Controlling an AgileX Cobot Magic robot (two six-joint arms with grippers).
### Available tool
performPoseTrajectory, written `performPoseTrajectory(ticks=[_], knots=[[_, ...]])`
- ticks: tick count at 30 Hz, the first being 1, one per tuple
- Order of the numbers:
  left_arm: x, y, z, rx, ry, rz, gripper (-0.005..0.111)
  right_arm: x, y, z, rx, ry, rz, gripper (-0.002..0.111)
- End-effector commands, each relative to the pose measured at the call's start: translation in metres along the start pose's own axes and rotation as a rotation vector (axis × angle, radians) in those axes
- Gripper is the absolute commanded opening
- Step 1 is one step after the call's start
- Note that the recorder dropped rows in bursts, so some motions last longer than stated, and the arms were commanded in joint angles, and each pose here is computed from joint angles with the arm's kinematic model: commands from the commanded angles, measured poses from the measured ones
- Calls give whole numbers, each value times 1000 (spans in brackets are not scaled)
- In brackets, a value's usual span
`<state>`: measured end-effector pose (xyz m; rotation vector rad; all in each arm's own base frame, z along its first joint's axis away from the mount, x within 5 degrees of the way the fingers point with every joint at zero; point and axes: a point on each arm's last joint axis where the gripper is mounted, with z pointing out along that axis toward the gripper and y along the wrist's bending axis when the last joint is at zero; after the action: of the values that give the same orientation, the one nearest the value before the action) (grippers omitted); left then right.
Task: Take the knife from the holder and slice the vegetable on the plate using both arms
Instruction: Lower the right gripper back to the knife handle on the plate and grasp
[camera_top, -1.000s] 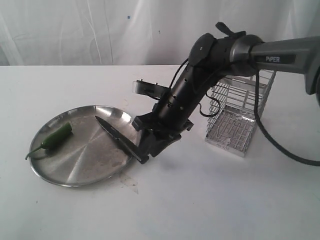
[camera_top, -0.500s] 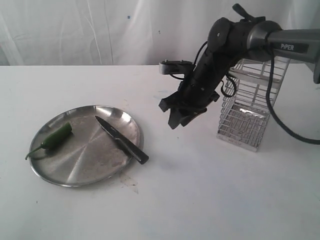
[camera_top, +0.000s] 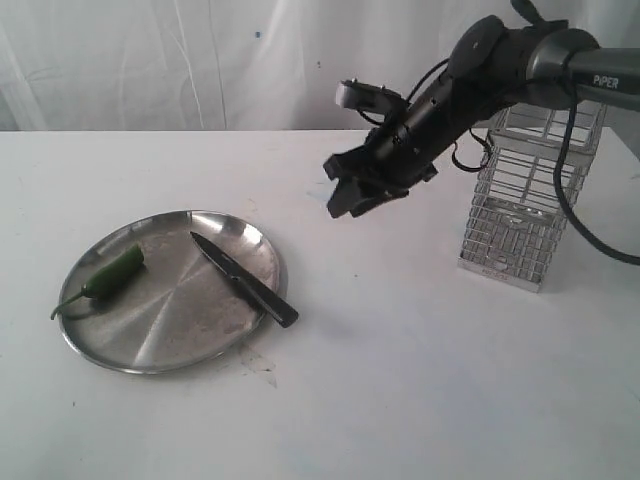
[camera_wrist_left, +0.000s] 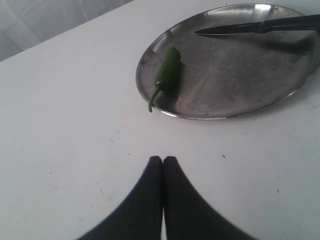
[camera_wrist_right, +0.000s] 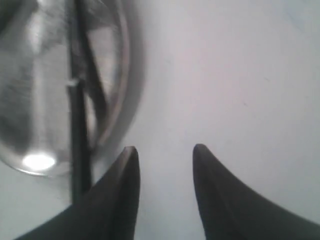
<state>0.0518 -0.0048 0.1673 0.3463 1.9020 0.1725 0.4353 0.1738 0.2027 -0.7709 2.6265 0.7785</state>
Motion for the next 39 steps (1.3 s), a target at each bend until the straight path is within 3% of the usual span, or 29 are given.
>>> performPoseTrajectory(ticks=[1, 4, 11, 19, 21, 24, 26, 39], knots=[[0, -1, 0, 9, -5, -7, 0, -16, 24, -15, -183, -74, 32, 34], [0, -1, 0, 9, -5, -7, 0, -12, 37, -15, -275, -13, 26, 34], [0, -1, 0, 9, -5, -7, 0, 2, 45, 10, -275, 86, 92, 27], [0, -1, 0, 9, -5, -7, 0, 27, 38, 33, -284, 181, 106, 28], [0, -1, 0, 9, -5, -7, 0, 34, 37, 37, -289, 202, 119, 37], [0, -1, 0, 9, -5, -7, 0, 50, 37, 48, -306, 252, 95, 66], [0, -1, 0, 9, -5, -7, 0, 52, 40, 52, -305, 252, 71, 73], [0, -1, 0, 9, -5, -7, 0, 59, 42, 82, -302, 276, 88, 73]])
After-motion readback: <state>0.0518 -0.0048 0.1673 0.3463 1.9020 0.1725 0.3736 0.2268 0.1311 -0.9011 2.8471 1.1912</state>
